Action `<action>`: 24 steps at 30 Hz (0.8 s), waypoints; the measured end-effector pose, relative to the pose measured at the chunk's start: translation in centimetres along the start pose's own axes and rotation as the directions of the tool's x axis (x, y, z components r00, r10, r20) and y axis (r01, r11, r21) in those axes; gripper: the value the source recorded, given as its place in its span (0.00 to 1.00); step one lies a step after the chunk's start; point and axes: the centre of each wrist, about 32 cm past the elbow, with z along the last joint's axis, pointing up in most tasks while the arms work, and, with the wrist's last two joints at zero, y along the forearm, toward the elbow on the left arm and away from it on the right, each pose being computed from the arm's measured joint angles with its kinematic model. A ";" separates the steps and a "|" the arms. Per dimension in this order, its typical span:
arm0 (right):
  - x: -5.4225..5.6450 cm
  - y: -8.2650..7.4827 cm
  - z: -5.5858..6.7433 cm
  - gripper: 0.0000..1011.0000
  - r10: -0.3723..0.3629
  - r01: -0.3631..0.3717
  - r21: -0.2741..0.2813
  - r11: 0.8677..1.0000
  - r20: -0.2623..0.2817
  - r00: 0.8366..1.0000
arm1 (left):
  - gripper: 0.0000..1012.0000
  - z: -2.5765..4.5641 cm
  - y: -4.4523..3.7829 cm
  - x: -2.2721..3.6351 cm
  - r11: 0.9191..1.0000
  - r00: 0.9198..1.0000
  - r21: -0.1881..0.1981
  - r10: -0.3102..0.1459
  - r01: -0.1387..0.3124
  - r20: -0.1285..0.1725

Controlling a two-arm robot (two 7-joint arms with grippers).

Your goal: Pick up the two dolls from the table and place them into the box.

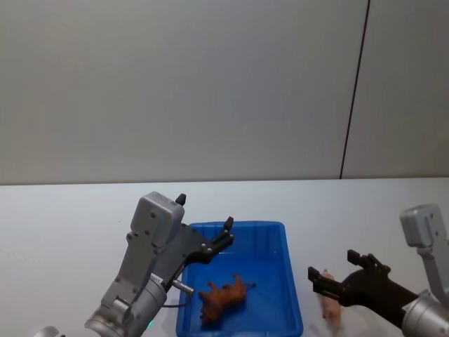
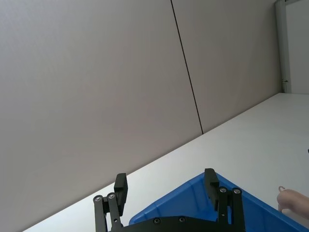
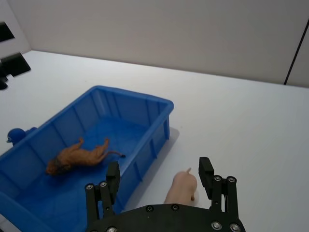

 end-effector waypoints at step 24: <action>0.3 0.6 -2.5 0.89 -0.049 0.043 -0.132 0.990 -0.040 0.998 | 0.99 0.00 0.00 0.00 1.000 1.000 0.000 0.000 0.000 0.000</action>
